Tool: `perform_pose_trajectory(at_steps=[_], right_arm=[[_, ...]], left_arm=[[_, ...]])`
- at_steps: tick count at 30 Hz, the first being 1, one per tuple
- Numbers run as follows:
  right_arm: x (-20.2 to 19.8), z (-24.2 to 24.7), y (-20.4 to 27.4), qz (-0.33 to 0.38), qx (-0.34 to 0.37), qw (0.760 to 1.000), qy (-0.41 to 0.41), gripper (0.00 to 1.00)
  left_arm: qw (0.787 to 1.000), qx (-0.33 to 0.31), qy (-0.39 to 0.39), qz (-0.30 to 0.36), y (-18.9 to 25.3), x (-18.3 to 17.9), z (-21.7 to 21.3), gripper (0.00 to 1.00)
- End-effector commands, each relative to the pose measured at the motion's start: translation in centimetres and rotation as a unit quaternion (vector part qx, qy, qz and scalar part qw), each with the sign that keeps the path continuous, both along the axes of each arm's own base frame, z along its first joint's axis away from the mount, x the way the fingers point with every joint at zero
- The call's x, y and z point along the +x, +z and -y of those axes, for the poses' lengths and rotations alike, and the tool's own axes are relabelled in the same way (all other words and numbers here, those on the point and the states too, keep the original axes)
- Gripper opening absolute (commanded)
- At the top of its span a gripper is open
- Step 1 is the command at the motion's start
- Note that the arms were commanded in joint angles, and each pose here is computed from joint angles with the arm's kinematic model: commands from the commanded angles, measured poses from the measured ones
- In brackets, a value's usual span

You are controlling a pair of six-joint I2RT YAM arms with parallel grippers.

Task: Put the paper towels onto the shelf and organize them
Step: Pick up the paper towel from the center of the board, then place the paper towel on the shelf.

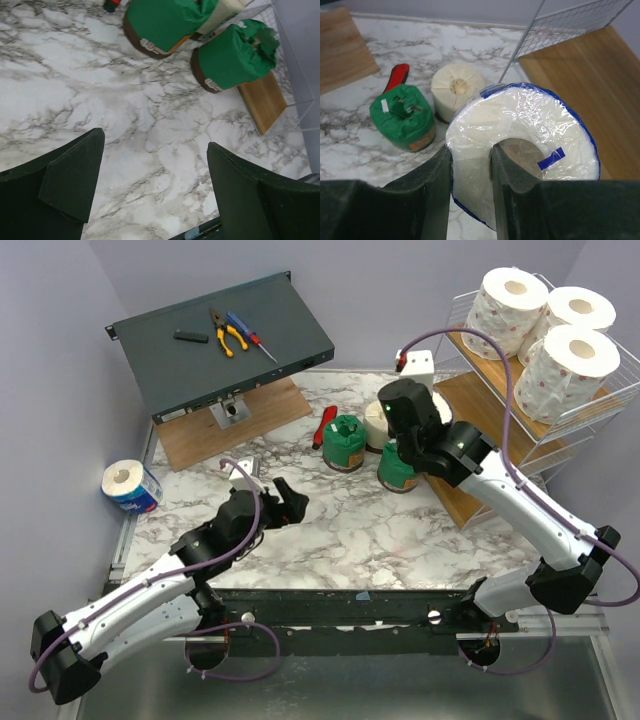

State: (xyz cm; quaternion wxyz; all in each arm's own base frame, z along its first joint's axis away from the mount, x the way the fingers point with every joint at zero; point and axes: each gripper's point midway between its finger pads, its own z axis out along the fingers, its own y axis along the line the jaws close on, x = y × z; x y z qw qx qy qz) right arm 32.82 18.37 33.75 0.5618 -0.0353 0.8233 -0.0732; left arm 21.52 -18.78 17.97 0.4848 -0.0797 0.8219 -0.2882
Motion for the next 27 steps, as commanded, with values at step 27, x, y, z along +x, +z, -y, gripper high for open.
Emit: perform_pose_trajectory(at_steps=[27], right_arm=[[3.5, 7.7, 5.0, 0.041, -0.002, 0.994, -0.101, 0.32]], left_arm=[[0.981, -0.125, -0.135, 0.056, 9.0, 2.6, 10.8, 0.84]])
